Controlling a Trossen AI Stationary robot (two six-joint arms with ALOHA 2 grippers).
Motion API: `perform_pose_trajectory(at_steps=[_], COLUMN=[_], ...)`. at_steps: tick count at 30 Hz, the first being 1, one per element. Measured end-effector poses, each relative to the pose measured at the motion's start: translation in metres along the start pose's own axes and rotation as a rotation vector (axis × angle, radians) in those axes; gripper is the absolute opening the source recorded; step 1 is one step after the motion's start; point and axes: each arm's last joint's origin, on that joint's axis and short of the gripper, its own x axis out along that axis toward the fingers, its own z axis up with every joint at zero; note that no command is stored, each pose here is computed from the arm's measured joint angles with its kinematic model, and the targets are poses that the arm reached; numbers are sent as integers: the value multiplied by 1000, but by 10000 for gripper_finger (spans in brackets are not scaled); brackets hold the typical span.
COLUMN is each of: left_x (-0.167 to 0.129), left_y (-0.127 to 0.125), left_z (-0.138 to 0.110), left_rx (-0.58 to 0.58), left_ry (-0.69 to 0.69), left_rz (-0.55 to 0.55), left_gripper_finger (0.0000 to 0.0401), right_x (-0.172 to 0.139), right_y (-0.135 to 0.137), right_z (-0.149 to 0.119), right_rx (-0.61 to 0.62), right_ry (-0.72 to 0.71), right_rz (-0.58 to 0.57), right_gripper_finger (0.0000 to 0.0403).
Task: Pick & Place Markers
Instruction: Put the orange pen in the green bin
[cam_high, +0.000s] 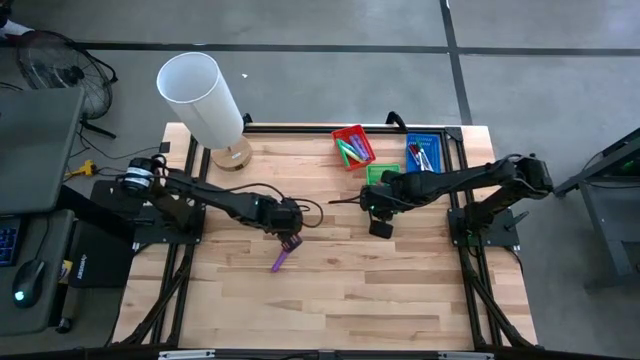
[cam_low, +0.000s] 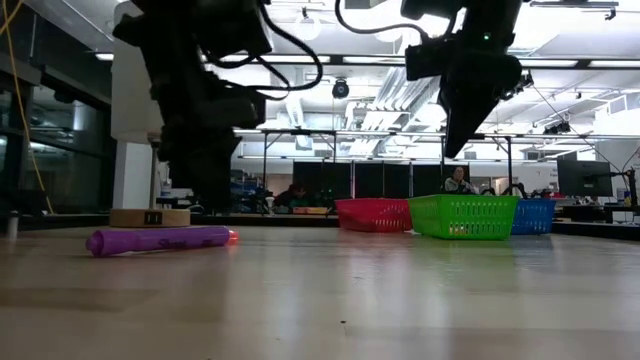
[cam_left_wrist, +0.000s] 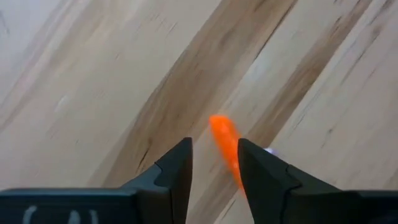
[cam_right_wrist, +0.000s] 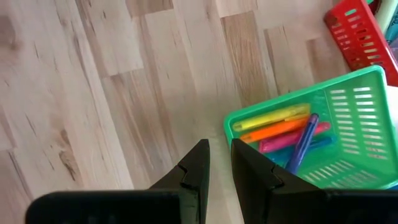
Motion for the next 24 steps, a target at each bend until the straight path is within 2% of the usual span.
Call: perform_pose_trajectory(at_steps=[4, 11, 16, 24], left_x=[1, 13, 22, 24], left_y=[-6, -12, -10, -10], left_z=[6, 6, 2, 1], left_rx=[22, 31, 33, 25], left_ry=[-14, 53, 90, 95], left_rz=[-11, -26, 15, 21], left_gripper_finger=[149, 206, 213, 214], right_x=[0, 0, 0, 0], right_y=[0, 1, 1, 1], right_z=[1, 1, 1, 1], right_rx=[1, 2, 2, 3], right_ry=[-5, -9, -9, -11], right_rz=[10, 12, 12, 17], right_gripper_finger=[55, 55, 55, 55])
